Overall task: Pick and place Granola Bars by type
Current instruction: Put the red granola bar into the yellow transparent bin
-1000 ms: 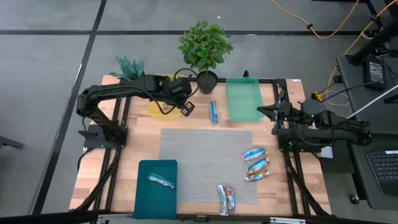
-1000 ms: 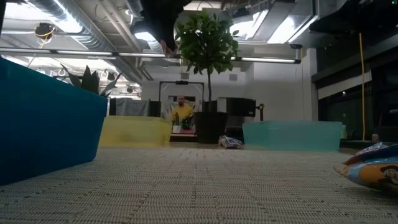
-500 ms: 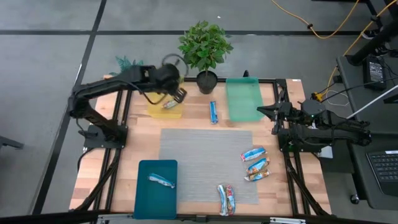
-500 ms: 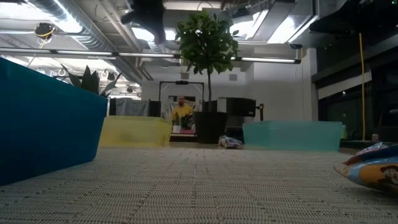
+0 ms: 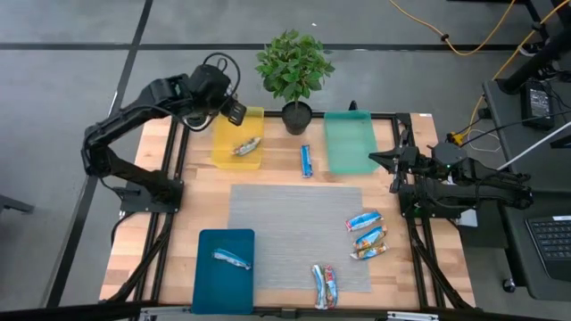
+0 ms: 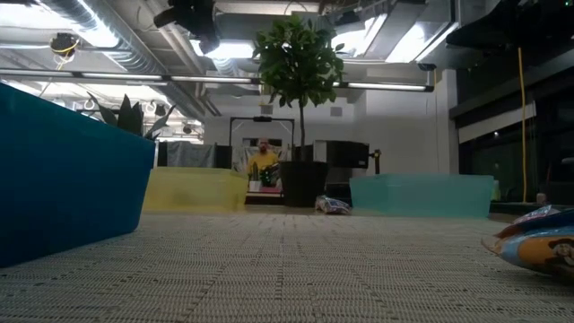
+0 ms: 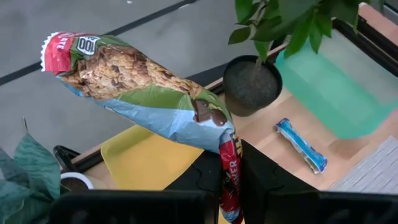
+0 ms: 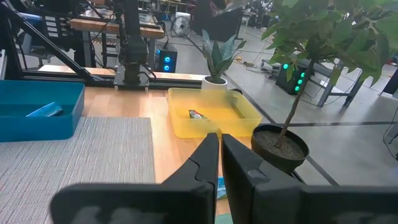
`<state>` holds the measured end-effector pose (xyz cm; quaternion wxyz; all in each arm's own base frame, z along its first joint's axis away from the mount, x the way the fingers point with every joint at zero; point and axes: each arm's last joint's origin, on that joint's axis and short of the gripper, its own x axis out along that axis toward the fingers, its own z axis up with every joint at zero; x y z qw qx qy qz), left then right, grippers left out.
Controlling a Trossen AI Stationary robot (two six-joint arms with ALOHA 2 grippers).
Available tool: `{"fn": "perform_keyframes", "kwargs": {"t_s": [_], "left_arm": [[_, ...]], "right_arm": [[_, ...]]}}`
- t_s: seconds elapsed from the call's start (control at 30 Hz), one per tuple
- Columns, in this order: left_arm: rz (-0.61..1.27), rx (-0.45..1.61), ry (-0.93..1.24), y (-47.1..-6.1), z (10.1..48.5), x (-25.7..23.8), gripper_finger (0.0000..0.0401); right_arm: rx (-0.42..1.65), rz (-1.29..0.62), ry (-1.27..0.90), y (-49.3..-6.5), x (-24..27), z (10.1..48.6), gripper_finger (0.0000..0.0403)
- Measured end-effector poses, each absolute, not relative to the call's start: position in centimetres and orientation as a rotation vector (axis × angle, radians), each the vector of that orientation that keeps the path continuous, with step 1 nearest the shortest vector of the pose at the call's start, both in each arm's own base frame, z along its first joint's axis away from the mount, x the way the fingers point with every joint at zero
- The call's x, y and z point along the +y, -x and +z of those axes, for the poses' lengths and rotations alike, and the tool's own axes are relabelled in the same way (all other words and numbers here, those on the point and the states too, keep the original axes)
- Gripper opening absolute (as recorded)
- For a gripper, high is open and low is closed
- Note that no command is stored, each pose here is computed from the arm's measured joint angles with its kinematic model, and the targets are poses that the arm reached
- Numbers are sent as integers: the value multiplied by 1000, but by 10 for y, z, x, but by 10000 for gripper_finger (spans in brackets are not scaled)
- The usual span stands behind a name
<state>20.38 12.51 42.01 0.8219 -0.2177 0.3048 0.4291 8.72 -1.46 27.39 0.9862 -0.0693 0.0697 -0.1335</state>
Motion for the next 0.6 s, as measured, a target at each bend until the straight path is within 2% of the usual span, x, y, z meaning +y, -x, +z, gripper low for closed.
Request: {"fn": "perform_keyframes", "kwargs": {"t_s": [0.33,0.6], "left_arm": [[873,715,513,-204,403,174,21],[860,796,516,-213,384,195,22]], "right_arm": [[141,-268,141,-87,-15,274,23],[140,-269,138,-87,-15,274,23]]}}
